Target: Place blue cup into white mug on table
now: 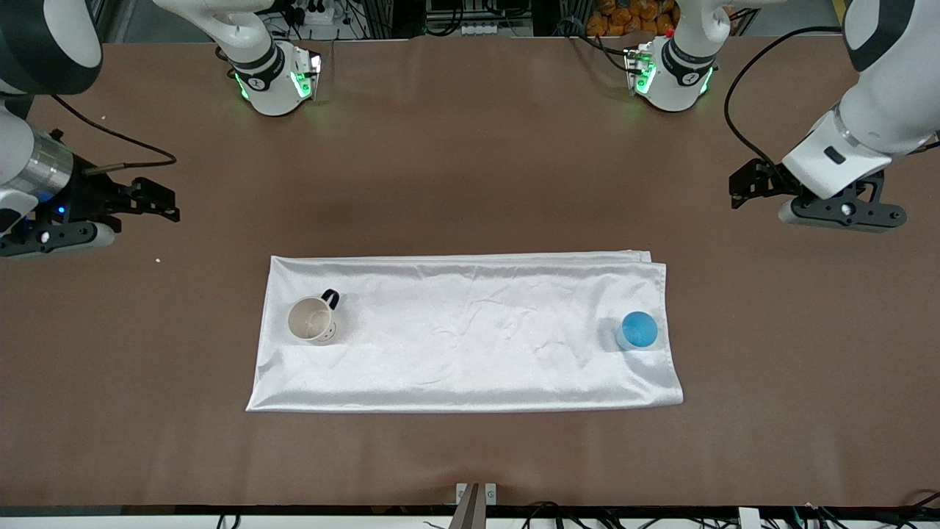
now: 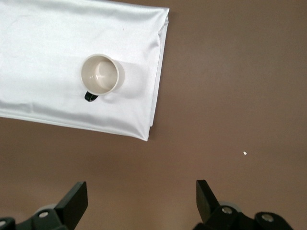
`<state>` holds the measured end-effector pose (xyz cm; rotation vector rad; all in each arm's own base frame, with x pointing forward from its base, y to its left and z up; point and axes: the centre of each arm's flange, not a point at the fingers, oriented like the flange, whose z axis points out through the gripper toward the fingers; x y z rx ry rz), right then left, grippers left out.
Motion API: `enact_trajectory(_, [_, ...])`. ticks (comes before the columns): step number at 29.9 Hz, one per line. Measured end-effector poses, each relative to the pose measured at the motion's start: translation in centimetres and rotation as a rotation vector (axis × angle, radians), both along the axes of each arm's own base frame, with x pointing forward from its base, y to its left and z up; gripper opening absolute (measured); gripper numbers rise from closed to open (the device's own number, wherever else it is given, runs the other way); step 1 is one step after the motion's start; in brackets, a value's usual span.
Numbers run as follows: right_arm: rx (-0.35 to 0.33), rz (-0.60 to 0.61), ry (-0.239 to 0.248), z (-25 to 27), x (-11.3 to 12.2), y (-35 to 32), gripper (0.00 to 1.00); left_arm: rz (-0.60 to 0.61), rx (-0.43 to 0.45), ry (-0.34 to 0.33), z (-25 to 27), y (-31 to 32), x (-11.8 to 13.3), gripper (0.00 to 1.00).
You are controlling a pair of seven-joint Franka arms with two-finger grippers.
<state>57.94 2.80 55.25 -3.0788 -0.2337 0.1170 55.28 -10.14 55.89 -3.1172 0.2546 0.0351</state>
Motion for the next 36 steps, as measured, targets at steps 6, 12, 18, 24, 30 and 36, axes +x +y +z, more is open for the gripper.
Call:
enact_trajectory(6, [0.004, -0.004, -0.004, -2.7, 1.5, 1.1, 1.0, -0.017, -0.005, -0.008, -2.4, -1.2, 1.5, 1.0])
enact_trajectory(12, [0.005, -0.02, -0.027, -6.4, 2.5, 3.6, 1.0, -0.037, -0.014, -0.016, -6.3, -2.7, 3.7, 1.0])
enact_trajectory(18, [0.007, -0.054, -0.002, -9.6, 2.7, 5.9, 1.0, -0.04, -0.022, -0.023, -10.5, -3.3, 5.7, 1.0])
enact_trajectory(24, [0.011, -0.117, 0.006, -12.2, 2.2, 8.8, 1.0, -0.04, -0.029, -0.043, -13.6, -3.6, 7.2, 1.0])
enact_trajectory(30, [0.027, -0.182, -0.017, -16.0, 0.6, 13.1, 1.0, -0.033, -0.026, -0.063, -16.0, -5.0, 7.9, 1.0])
enact_trajectory(36, [0.045, -0.264, -0.034, -21.2, -2.3, 16.8, 1.0, -0.05, 0.0, -0.068, -18.5, -7.6, 8.0, 1.0])
